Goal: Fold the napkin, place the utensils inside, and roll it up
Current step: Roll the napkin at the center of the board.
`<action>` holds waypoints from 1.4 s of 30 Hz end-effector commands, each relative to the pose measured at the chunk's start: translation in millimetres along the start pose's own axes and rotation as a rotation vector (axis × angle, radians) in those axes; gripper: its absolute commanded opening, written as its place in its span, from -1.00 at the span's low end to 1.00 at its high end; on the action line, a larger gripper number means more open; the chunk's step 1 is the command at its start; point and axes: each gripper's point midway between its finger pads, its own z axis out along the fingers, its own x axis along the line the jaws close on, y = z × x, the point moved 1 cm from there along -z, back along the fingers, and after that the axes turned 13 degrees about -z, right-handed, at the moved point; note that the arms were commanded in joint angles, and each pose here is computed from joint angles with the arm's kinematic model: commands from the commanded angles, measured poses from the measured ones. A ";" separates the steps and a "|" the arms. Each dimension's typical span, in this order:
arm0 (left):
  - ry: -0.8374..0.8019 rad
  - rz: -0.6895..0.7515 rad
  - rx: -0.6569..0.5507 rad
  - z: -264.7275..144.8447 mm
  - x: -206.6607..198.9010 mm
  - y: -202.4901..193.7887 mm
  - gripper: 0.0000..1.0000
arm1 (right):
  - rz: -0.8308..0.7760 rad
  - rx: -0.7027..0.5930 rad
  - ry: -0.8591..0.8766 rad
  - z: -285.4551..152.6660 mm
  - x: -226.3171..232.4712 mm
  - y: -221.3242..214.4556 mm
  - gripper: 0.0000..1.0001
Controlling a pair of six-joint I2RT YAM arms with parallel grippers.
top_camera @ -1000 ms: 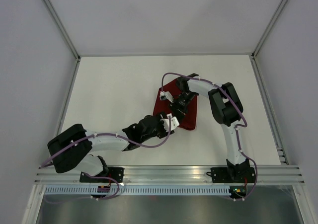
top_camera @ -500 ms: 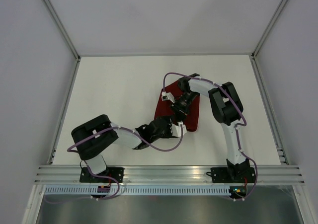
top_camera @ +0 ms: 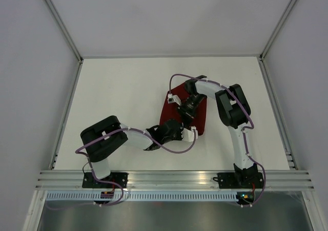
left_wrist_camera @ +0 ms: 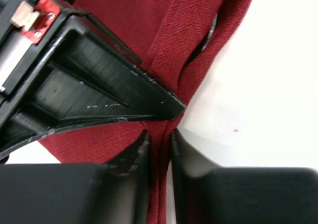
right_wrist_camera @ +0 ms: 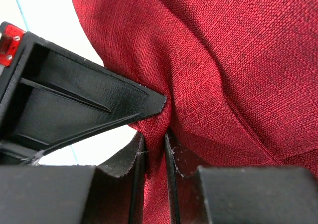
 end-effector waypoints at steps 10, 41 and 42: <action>-0.236 -0.186 0.151 9.4 -21.5 -1.4 -0.95 | -0.069 0.152 -0.126 3.8 -37.3 -38.5 -0.63; -0.812 -0.787 0.307 8.8 -29.0 6.4 -0.95 | -0.071 -0.382 -0.529 -128.7 -33.4 -10.7 0.02; -0.833 -0.824 0.342 8.6 -31.1 -2.4 -0.95 | -0.102 -0.383 -0.569 -132.0 -29.6 -13.2 0.02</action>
